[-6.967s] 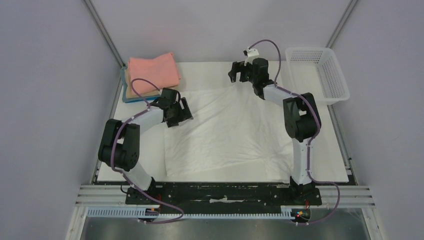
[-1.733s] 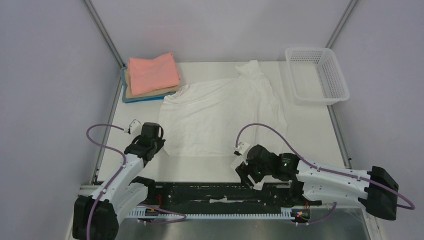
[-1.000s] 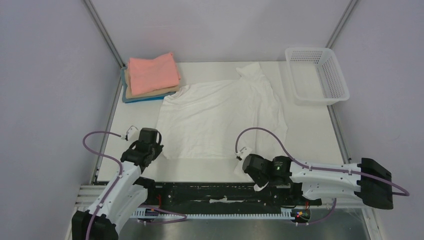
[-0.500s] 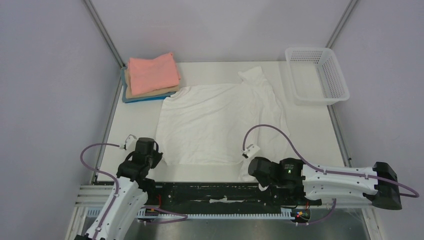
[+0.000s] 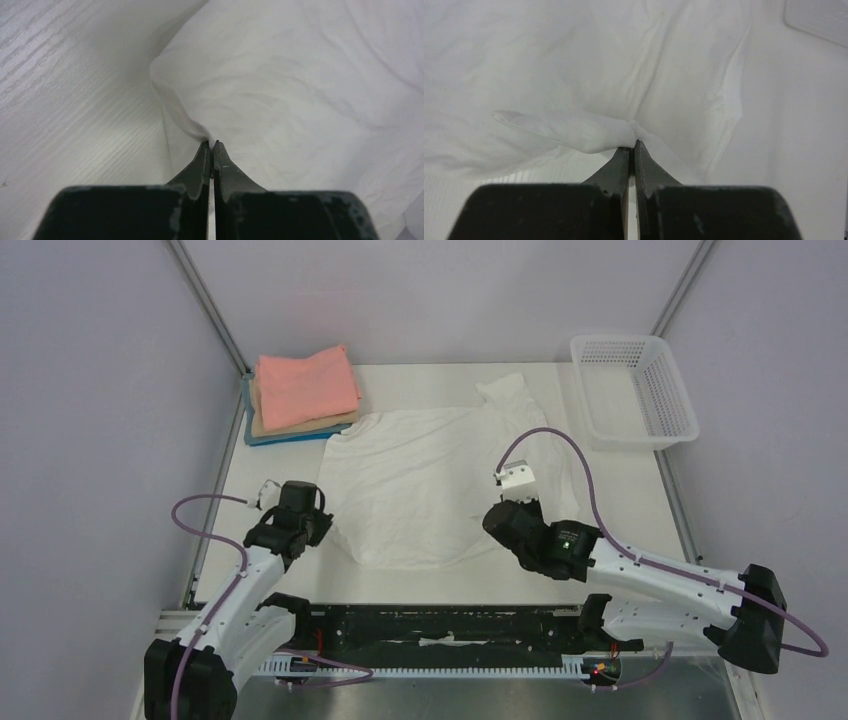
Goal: Fold and stack the t-shirts
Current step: Fold the flattened tshirt in 1/3 of the way
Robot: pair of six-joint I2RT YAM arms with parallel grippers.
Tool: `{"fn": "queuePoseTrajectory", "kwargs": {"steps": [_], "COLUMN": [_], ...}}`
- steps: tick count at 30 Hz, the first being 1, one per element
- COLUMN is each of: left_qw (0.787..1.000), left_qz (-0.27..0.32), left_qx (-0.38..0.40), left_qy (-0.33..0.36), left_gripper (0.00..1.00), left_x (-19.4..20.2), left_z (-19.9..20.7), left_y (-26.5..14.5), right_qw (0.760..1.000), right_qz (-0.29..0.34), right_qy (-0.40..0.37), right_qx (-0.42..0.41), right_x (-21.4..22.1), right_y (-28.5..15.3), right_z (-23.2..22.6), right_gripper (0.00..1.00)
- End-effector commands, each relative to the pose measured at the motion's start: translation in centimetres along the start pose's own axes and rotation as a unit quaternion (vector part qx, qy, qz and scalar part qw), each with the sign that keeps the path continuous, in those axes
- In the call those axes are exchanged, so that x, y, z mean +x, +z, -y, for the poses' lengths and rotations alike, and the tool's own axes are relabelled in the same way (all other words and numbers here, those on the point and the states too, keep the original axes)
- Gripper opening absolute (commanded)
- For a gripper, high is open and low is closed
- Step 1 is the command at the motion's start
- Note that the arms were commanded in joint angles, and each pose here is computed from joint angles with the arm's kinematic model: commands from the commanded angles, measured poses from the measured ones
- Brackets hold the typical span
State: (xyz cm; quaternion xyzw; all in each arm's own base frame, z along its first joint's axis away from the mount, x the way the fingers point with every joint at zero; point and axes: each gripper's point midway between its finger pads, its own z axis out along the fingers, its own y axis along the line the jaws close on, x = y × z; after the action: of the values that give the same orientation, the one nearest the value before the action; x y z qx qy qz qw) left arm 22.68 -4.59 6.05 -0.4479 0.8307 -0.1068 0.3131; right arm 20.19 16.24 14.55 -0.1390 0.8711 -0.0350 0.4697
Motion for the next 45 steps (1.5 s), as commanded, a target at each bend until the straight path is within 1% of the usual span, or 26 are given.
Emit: {"fn": "queuePoseTrajectory", "kwargs": {"steps": [1,4,7,10,18,23,31,33,37,40,41,42,44,45], "left_qw": [0.996,0.995,0.994,0.992,0.990,0.985,0.985,0.985,0.983,0.981,0.981,0.981,0.981,0.982], "left_qz": [0.073,0.083,0.090,0.104,0.123,0.151,0.154,0.153,0.169,0.177,0.177,0.176,0.176,0.176], "left_qx": [0.024,0.019,0.012,-0.003,-0.005,0.003,-0.010,-0.019,-0.032,-0.041,-0.045,-0.049,-0.051,-0.048], "left_qy": [-0.048,-0.051,-0.061,-0.067,-0.073,-0.080,-0.075,-0.073,-0.071,-0.065,-0.062,-0.059,-0.056,-0.053], "left_gripper": [0.02,0.02,0.02,0.02,0.02,0.02,0.02,0.02,0.02,0.02,0.05,0.17,0.47,0.62], "left_x": [-4.1,-5.0,-5.6,-6.5,-8.1,-9.3,-9.3,-9.1,-9.3,-9.6,-9.5,-9.5,-9.6,-9.7], "left_z": [3.4,4.2,4.7,4.9,5.9,6.3,6.1,5.7,4.6,4.2,4.0,3.8,3.8,3.9], "left_y": [-0.7,-0.6,-0.1,0.4,1.6,2.1,3.9,4.3,4.8,4.7,4.7,4.7,4.3,4.0], "right_qw": [0.994,0.992,0.985,0.983,0.983,0.985,0.985,0.984,0.977,0.966,0.961,0.957,0.952,0.953], "right_qz": [0.067,0.091,0.113,0.128,0.128,0.114,0.110,0.107,0.082,0.052,0.033,0.023,-0.005,-0.010], "right_qy": [0.041,0.028,0.031,0.027,0.003,-0.011,-0.085,-0.115,-0.191,-0.248,-0.265,-0.276,-0.278,-0.270], "right_qx": [0.070,0.088,0.127,0.132,0.133,0.129,0.101,0.086,0.048,0.058,0.072,0.092,0.130,0.137], "right_x": [-4.9,-6.6,-8.1,-9.5,-11.4,-11.6,-12.9,-13.4,-13.7,-13.8,-13.4,-14.1,-14.8,-15.3], "right_y": [2.0,3.2,4.2,5.4,8.2,10.0,13.8,15.2,18.6,21.2,22.2,22.7,23.6,23.8], "right_z": [2.7,3.4,5.0,6.0,7.5,8.2,7.4,6.9,5.2,5.1,5.3,5.8,6.7,6.8], "right_gripper": [0.00,0.00,0.00,0.00,0.00,0.00,0.00,0.00,0.01,0.01,0.04,0.12,0.57,0.71]}}
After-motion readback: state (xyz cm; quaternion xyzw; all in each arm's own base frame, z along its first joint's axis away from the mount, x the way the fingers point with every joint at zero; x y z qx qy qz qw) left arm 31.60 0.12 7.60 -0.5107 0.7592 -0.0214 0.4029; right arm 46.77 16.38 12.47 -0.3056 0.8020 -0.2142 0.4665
